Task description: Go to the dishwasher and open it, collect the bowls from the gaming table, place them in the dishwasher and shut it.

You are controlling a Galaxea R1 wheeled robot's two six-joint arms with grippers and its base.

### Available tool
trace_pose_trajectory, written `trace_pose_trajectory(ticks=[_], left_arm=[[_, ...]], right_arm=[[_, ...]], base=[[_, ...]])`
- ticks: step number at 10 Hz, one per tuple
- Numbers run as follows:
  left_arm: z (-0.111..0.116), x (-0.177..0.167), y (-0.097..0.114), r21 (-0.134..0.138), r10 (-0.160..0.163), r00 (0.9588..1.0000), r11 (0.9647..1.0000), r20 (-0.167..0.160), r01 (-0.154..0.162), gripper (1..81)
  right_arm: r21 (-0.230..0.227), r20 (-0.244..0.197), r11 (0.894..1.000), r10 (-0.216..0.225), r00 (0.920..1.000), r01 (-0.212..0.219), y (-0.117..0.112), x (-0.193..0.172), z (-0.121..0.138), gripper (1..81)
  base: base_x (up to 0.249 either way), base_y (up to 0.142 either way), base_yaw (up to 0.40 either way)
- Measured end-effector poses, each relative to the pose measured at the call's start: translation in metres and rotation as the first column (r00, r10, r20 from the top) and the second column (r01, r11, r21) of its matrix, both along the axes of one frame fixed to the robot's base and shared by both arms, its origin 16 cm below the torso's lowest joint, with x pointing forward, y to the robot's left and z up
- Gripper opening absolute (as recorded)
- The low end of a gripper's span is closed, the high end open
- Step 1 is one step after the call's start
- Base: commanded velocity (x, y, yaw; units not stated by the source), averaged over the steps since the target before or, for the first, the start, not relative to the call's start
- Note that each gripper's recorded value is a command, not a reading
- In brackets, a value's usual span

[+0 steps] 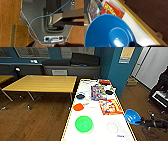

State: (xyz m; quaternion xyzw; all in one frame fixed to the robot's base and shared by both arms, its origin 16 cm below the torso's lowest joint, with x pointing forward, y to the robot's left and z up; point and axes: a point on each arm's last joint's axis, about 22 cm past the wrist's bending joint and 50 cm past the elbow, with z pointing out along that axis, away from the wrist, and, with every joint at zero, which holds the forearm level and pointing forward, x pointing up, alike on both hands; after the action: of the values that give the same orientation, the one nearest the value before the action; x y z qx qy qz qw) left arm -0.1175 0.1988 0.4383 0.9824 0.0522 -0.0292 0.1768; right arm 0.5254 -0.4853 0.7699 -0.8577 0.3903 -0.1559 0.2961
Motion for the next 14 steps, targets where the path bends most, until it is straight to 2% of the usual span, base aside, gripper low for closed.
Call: trace_pose_trajectory(ticks=[1,2,3,4,5,7,9,10,12,14], left_arm=[[-0.001,0.004,-0.001,-0.003,-0.002,1.0,1.0,0.007,0.002,81.1],[-0.001,0.007,-0.003,-0.005,-0.002,0.9999,1.0,0.01,0.002,81.1],[-0.001,0.007,-0.004,-0.007,-0.004,0.9999,1.0,0.011,0.004,81.1],[-0.001,0.006,-0.003,-0.006,-0.004,0.9999,1.0,0.009,0.004,81.1],[-0.001,0.007,-0.004,-0.007,-0.004,0.9999,1.0,0.011,0.004,81.1],[-0.001,0.007,-0.005,-0.011,-0.004,0.9999,0.9999,0.01,0.004,81.1],[0.004,0.009,-0.014,-0.045,0.005,0.9999,0.999,0.012,-0.004,81.1],[0.009,0.01,-0.014,-0.064,0.01,0.9999,0.9979,0.013,-0.01,81.1],[0.02,0.02,-0.005,-0.105,0.024,0.9996,0.9942,0.018,-0.022,81.1],[0.039,0.038,0.005,-0.157,0.045,0.9984,0.9868,0.035,-0.039,81.1]], right_arm=[[-0.015,-0.023,0.998,0.056,0.9982,-0.056,-0.007,-0.029,0.012,1.0],[-0.019,-0.036,0.992,0.121,0.992,-0.122,-0.001,-0.055,0.021,1.0],[-0.027,-0.053,0.983,0.182,0.9819,-0.183,0.003,-0.083,0.027,1.0],[-0.045,-0.088,0.966,0.25,0.9643,-0.254,0.0,-0.127,0.033,1.0],[-0.061,-0.121,0.95,0.297,0.947,-0.306,-0.005,-0.165,0.039,1.0],[-0.058,-0.187,0.913,0.387,0.9029,-0.403,-0.001,-0.235,0.043,1.0],[-0.044,-0.252,0.89,0.429,0.8675,-0.453,0.002,-0.299,0.037,1.0],[-0.041,-0.269,0.884,0.439,0.8575,-0.465,0.006,-0.323,0.03,1.0],[-0.03,-0.333,0.877,0.443,0.8324,-0.479,0.009,-0.387,0.011,1.0],[-0.039,-0.377,0.884,0.418,0.8265,-0.465,0.011,-0.445,-0.013,1.0]], base=[[0.0,0.0,0.0],[0.0,0.0,0.0],[0.0,0.0,0.0],[0.0,0.0,0.0],[0.0,0.0,0.0],[0.0,0.0,0.0],[0.0,0.0,0.0],[0.0,0.0,0.0],[0.0,0.0,0.0],[0.0,0.0,0.0]])
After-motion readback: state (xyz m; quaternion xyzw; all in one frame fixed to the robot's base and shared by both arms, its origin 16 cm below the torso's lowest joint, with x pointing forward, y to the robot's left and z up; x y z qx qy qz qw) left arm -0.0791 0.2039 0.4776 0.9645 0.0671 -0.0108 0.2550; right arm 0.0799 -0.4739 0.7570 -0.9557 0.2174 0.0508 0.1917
